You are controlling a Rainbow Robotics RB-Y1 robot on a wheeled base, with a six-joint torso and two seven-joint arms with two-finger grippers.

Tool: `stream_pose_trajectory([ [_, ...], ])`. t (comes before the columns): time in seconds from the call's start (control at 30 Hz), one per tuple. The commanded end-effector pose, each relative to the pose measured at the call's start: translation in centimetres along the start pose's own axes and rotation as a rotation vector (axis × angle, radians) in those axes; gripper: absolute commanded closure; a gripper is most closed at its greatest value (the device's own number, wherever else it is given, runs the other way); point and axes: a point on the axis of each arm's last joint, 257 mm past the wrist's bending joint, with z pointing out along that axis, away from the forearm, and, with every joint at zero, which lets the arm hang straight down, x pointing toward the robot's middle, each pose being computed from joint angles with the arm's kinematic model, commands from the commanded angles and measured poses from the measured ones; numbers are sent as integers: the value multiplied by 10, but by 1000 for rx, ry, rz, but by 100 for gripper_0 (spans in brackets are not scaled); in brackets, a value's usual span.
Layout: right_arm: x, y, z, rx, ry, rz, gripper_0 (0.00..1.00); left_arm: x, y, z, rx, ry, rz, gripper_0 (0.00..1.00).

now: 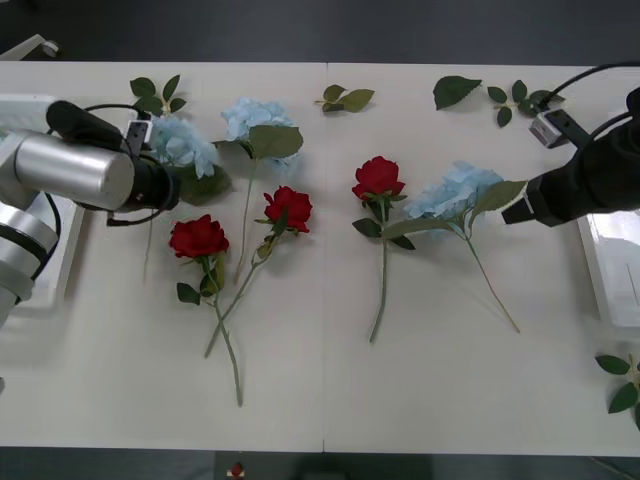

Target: Put the red flowers into the right box and the blue flowers into the left box

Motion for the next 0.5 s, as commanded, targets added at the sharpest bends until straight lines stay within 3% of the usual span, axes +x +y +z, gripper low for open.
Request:
stream_pose_trajectory([
  [0.03, 15, 11, 18, 16, 49, -82, 0, -55, 31, -53, -22, -74, -12, 100],
  [0.5, 11, 35, 78, 26, 42, -102, 0, -81, 133, -179, 1, -59, -88, 100],
])
